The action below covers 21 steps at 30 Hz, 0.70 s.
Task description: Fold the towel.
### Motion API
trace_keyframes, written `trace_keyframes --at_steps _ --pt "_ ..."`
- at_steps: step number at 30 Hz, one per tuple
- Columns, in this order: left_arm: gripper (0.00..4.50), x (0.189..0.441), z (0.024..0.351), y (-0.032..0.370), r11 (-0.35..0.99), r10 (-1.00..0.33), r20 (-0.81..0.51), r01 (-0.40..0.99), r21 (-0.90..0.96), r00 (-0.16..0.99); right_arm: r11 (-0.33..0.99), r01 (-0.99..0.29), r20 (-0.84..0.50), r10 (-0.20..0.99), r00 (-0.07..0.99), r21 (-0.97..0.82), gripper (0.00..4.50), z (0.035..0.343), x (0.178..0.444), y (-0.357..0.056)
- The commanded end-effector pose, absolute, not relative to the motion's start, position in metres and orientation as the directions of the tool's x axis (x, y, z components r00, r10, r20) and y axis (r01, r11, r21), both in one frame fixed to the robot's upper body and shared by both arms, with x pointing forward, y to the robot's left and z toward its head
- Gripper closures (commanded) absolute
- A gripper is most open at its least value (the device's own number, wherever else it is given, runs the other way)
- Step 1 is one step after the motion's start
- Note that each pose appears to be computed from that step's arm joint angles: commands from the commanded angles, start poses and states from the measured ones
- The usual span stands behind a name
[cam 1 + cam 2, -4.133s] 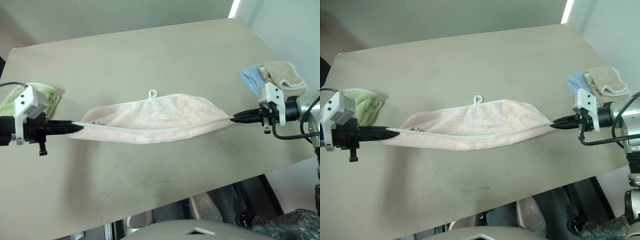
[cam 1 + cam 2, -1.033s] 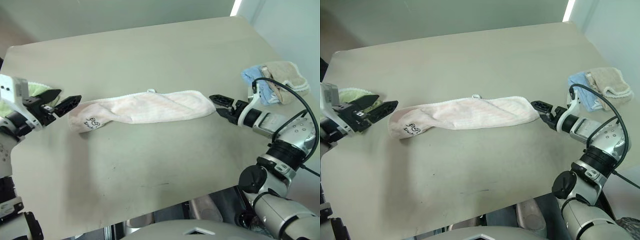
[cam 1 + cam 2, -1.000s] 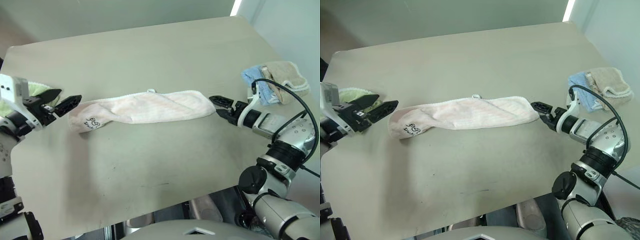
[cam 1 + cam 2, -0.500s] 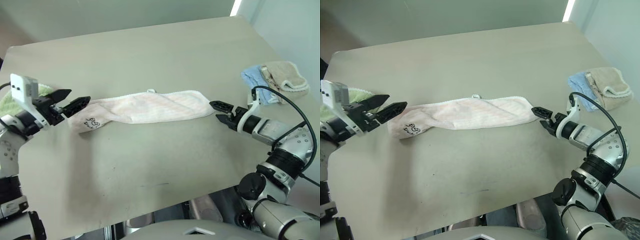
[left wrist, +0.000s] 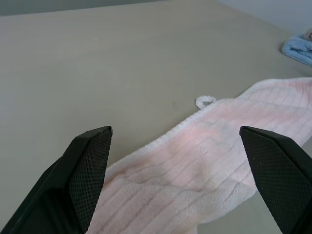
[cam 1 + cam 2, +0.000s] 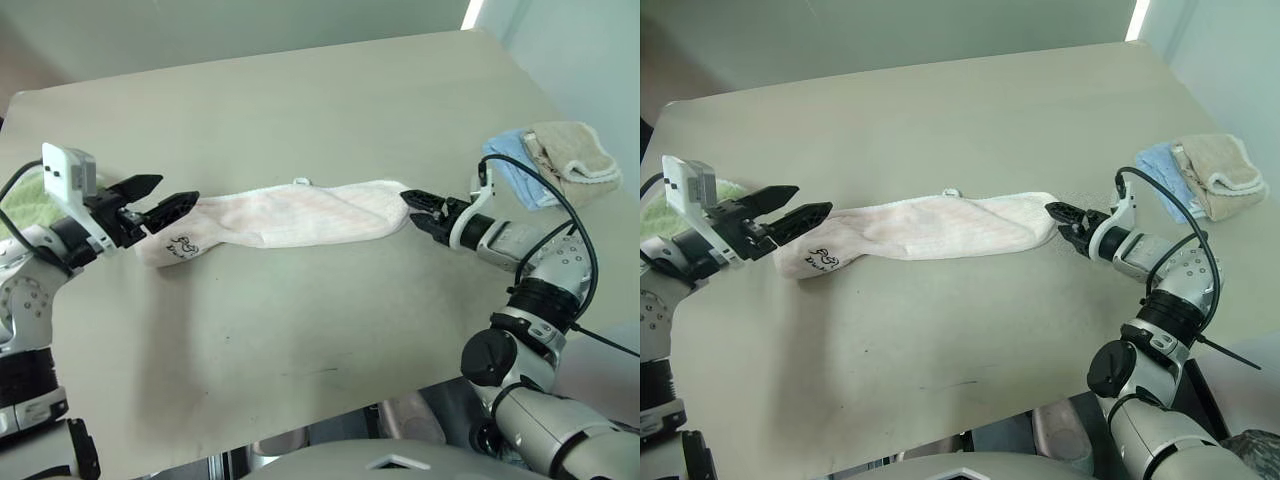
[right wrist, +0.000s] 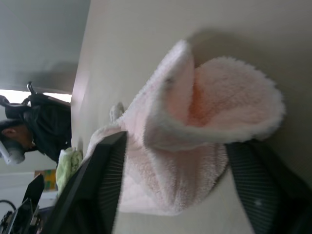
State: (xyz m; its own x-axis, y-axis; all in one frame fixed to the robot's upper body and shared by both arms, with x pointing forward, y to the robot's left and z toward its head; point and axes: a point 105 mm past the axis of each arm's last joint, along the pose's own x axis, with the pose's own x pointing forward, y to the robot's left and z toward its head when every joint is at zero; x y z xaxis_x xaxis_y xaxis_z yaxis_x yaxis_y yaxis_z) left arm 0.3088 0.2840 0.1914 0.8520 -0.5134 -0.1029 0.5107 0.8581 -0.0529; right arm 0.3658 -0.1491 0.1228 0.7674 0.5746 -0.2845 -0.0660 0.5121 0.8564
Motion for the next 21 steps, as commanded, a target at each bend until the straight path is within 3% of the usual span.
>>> trace_keyframes --at_steps 1,6,21 --pt "0.0 0.304 0.206 0.284 0.858 -0.514 -0.058 0.513 -0.026 0.856 0.532 -0.051 -0.278 0.519 0.809 0.845 2.67 0.129 0.368 -0.165" --pt "0.0 0.303 0.205 0.284 0.859 -0.512 -0.057 0.511 -0.029 0.857 0.543 -0.043 -0.277 0.493 0.825 0.839 4.48 0.132 0.366 -0.172" --pt "0.0 0.312 0.201 0.275 0.841 -0.541 -0.056 0.539 -0.037 0.839 0.615 0.035 -0.245 0.261 0.934 0.788 4.48 0.165 0.367 -0.244"
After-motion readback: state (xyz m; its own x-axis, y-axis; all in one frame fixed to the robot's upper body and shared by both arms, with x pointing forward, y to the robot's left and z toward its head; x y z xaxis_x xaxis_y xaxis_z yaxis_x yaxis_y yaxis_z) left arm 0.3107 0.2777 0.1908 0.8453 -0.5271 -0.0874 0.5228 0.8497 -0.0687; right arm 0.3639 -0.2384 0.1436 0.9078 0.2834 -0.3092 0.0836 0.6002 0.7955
